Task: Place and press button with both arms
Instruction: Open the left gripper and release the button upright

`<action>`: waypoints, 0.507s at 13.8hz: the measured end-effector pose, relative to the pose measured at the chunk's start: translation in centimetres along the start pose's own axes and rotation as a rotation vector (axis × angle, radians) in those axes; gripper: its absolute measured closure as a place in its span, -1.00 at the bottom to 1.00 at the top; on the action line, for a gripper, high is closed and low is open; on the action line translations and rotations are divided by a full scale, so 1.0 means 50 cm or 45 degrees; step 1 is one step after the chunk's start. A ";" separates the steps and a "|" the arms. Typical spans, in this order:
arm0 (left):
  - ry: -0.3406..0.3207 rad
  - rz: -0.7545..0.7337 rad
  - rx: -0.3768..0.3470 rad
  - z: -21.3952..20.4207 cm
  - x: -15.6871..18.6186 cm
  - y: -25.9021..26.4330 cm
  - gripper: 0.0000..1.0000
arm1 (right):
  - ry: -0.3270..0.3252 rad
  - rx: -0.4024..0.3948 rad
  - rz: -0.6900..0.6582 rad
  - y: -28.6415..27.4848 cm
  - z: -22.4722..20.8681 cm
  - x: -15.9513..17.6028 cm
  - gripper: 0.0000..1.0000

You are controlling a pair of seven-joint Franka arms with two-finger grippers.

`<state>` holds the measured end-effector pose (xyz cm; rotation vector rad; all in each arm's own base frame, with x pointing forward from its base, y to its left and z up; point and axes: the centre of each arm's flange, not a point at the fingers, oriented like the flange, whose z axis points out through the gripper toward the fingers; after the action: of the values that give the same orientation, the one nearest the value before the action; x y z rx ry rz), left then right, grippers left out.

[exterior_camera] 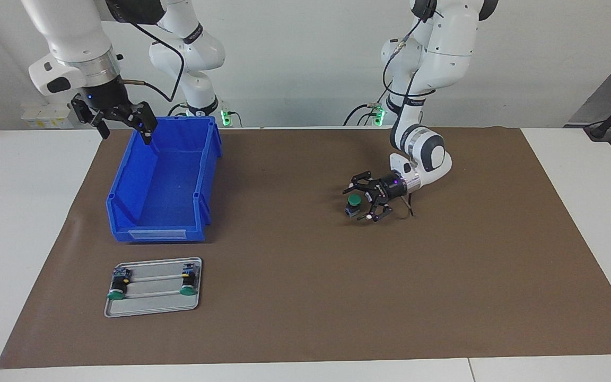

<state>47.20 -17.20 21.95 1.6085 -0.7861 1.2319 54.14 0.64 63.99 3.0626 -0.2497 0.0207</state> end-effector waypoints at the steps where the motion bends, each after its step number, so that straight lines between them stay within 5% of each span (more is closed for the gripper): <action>1: 0.002 -0.013 0.008 0.002 0.016 -0.005 -0.89 | 0.000 0.000 0.000 0.000 0.000 0.000 -1.00; 7: 0.035 -0.098 0.060 0.023 0.138 -0.049 -0.89 | 0.000 0.000 0.000 0.000 0.000 0.000 -1.00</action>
<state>51.81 -17.03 27.76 1.6411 -0.6763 1.2229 54.14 0.65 63.99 3.0626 -0.2497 0.0207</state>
